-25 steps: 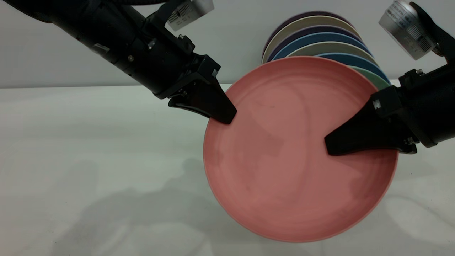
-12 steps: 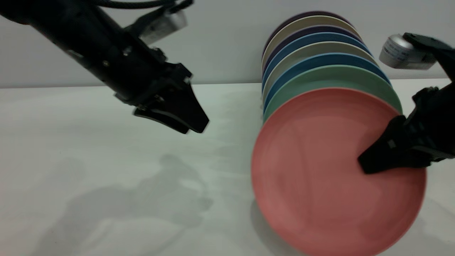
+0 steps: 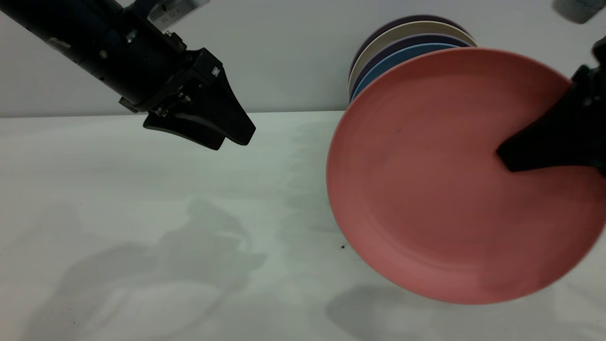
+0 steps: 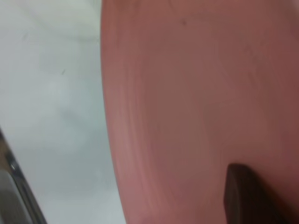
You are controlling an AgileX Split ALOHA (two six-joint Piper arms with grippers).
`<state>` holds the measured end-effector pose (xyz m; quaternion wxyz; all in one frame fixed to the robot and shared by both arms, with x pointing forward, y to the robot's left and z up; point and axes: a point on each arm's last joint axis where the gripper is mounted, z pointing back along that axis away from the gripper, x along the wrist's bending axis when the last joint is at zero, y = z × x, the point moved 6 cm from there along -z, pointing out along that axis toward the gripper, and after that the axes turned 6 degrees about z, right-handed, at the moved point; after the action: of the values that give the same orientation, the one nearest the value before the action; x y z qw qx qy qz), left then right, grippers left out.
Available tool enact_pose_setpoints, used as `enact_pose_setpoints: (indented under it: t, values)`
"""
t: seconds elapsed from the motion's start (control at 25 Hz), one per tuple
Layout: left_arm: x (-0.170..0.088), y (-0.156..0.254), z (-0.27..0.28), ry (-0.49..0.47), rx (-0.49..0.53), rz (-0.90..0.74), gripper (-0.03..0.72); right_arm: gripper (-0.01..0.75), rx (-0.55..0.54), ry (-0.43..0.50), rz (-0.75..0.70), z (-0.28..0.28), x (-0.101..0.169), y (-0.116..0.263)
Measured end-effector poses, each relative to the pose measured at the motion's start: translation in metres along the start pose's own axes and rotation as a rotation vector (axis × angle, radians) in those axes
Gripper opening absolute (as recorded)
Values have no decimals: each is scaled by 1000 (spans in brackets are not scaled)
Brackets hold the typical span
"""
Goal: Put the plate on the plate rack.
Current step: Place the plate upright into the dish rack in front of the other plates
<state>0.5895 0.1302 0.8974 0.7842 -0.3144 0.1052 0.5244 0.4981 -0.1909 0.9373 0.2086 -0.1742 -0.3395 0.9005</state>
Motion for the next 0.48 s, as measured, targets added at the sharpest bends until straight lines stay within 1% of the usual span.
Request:
enact_pose_setpoints:
  t: [0.12, 0.24, 0.48]
  values:
    - [2, -1, 0, -13, -10, -2, 538, 137, -17, 45, 103, 16, -6, -14]
    - [3, -2, 0, -21, -11, -8, 538, 137, -31, 109, 171, 28, -17, -27]
    - [4, -1, 0, -27, -7, -16, 537, 137, -29, 197, 306, 37, -40, -46]
